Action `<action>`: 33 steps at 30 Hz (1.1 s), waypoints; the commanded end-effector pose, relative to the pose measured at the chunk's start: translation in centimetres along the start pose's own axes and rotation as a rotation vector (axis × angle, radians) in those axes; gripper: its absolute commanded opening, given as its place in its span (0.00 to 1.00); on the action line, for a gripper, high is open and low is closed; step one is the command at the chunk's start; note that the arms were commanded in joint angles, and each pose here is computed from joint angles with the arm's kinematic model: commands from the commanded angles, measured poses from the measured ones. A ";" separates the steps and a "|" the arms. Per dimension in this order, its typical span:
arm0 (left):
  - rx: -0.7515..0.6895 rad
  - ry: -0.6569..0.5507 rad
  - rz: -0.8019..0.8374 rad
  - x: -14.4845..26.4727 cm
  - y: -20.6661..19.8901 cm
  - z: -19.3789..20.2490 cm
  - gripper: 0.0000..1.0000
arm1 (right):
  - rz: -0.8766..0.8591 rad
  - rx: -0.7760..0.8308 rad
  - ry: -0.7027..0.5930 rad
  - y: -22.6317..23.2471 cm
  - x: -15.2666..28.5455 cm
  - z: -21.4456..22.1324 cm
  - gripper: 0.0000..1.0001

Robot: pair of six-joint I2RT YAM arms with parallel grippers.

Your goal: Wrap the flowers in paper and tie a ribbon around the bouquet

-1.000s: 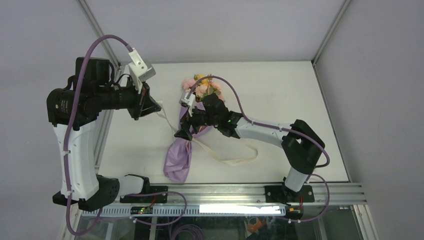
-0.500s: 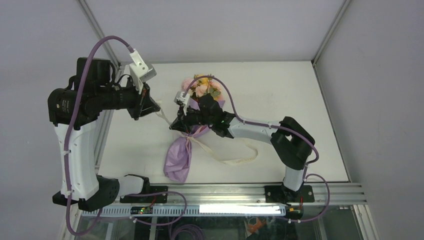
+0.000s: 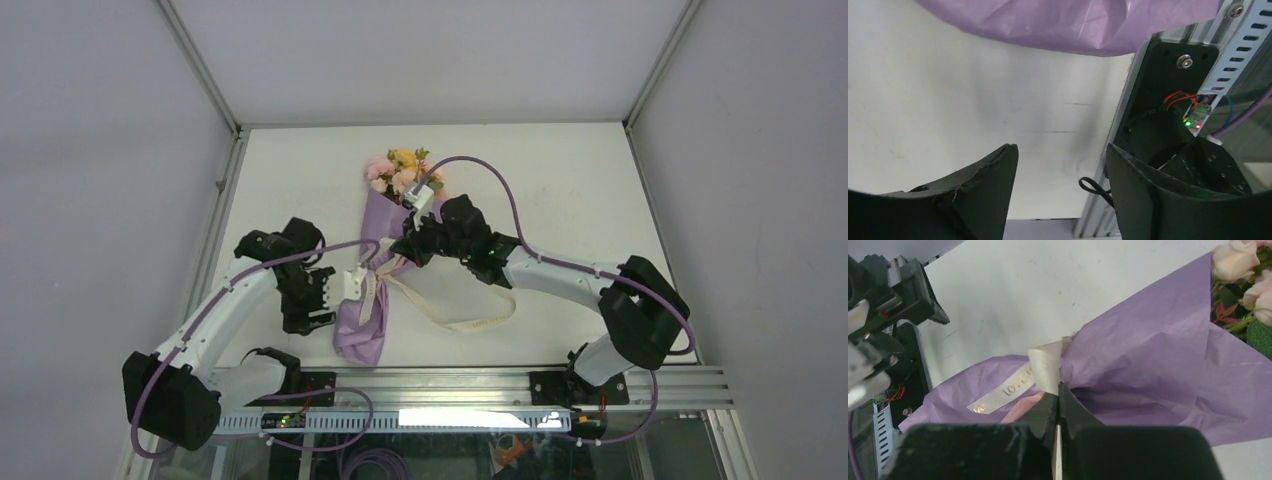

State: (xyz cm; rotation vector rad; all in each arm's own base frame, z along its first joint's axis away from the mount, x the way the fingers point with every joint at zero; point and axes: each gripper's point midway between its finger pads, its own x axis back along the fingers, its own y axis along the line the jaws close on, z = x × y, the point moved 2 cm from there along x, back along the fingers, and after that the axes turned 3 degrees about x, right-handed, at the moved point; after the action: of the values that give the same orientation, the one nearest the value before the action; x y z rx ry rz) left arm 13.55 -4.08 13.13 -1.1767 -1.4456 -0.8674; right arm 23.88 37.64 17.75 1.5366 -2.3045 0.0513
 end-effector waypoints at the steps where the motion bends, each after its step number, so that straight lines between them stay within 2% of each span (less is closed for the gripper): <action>1: -0.304 -0.072 -0.112 -1.8 2.8 -3.2 0.67 | 0.087 -0.039 -0.037 -1.6 1.0 -0.7 0.00; 4: -0.280 -0.079 -0.078 -3.7 4.6 -5.3 0.66 | 0.134 -0.075 -0.052 -3.0 1.6 -0.8 0.00; 8: -0.265 -0.077 0.008 -4.9 4.6 -10.1 0.62 | 0.197 -0.110 -0.072 -5.4 3.8 -1.0 0.00; 10: -0.287 -0.121 0.039 -5.0 3.4 -13.6 0.61 | 0.216 -0.108 -0.076 -6.2 5.0 -1.2 0.00; 12: -0.267 -0.222 0.070 -3.5 2.4 -17.2 0.60 | 0.218 -0.100 -0.074 -6.5 6.1 -1.3 0.00; 14: -0.228 -0.326 0.121 -1.5 1.3 -19.1 0.59 | 0.209 -0.086 -0.067 -6.5 6.9 -1.1 0.00; 18: -0.185 -0.496 0.240 3.1 -1.1 -18.4 0.60 | 0.158 -0.009 -0.046 -5.7 7.7 -0.6 0.00; 21: -0.159 -0.656 0.224 5.8 -1.8 -18.1 0.69 | 0.080 0.054 -0.060 -4.5 7.9 -1.1 0.00; 24: -0.063 -0.799 0.150 6.9 0.2 -21.2 0.82 | -0.020 0.085 -0.105 -2.8 7.5 -2.2 0.00; 27: 0.048 -0.852 0.144 6.6 1.8 -23.1 0.90 | -0.080 0.104 -0.112 -1.4 7.1 -2.5 0.00; 31: 0.002 -0.881 0.081 5.1 3.0 -23.7 0.90 | -0.105 0.115 -0.148 -0.7 6.8 -3.1 0.00; 33: 0.012 -0.879 0.054 4.0 3.6 -23.9 0.85 | -0.111 0.112 -0.161 -0.5 6.6 -3.3 0.00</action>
State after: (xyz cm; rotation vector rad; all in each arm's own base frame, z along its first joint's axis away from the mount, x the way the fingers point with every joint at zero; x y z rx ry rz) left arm 21.74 -22.81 21.11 -1.6273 -1.9625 -0.2940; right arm 23.13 31.21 19.99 1.6421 -2.3051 0.0517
